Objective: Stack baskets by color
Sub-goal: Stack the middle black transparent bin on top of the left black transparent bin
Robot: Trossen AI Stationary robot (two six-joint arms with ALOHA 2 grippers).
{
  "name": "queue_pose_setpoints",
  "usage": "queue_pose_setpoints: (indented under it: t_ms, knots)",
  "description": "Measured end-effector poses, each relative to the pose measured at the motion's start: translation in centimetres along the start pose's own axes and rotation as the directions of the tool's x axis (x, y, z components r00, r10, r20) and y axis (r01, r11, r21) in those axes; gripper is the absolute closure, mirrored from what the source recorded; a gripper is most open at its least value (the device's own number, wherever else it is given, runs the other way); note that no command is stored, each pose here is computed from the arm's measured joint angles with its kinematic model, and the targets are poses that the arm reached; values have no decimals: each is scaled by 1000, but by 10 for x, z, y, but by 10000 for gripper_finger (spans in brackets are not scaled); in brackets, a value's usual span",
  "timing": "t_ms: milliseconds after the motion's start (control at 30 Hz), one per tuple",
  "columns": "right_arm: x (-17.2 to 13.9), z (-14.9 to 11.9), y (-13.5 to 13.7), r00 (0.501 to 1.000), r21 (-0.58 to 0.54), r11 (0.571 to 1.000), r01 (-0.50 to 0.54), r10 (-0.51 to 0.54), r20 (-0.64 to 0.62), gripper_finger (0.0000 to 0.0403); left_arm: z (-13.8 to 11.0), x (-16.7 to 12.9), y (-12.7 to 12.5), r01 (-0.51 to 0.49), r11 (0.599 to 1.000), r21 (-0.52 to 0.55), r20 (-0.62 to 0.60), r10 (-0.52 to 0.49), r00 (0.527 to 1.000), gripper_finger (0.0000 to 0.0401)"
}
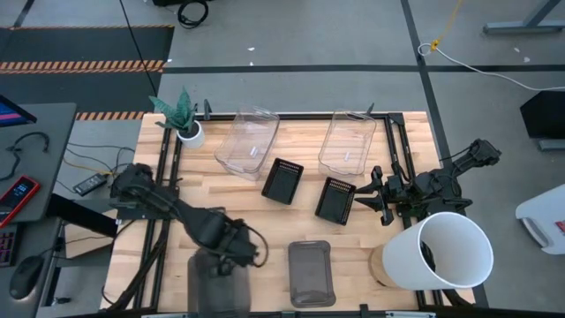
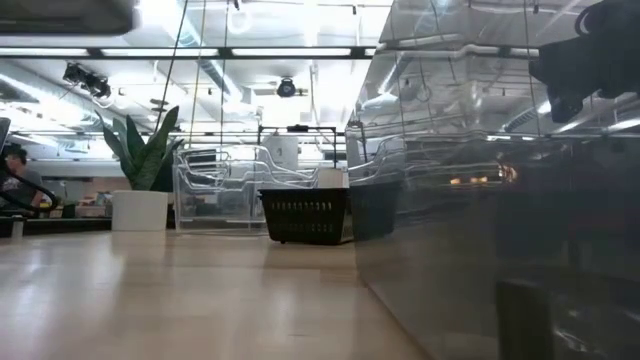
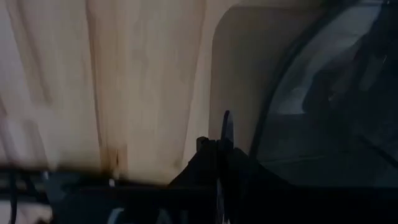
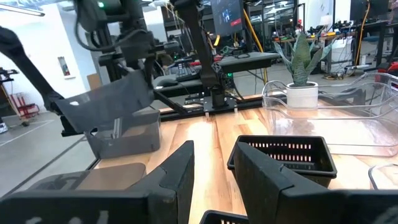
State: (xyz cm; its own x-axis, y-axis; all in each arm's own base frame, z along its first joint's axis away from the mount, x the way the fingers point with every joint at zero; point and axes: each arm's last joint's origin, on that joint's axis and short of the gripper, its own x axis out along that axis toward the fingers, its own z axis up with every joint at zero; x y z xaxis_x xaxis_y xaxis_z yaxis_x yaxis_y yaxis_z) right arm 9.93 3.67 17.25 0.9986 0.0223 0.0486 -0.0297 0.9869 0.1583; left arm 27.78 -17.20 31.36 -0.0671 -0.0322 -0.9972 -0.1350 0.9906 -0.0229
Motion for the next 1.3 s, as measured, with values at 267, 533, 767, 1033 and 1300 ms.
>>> queue_pose_setpoints:
  t_ms: [267,533,767,1033,1300]
  knots:
    - [0,0,0,1000,0,1000,0,0,0,283,-37,13,-1,-29,998,-50,-67,25,997,396]
    - [0,0,0,1000,0,1000,0,0,0,283,-40,28,-14,-2,999,-33,-74,-1,997,396]
    - [0,0,0,1000,2,1000,-1,1,4,283,-35,47,-14,38,998,-41,-84,-41,996,396]
    - [0,0,0,1000,2,1000,0,0,3,283,-37,68,-8,24,998,-50,-155,-32,987,396]
    - [0,0,0,1000,2,1000,-1,1,4,283,-29,89,9,-22,999,-32,-160,16,987,396]
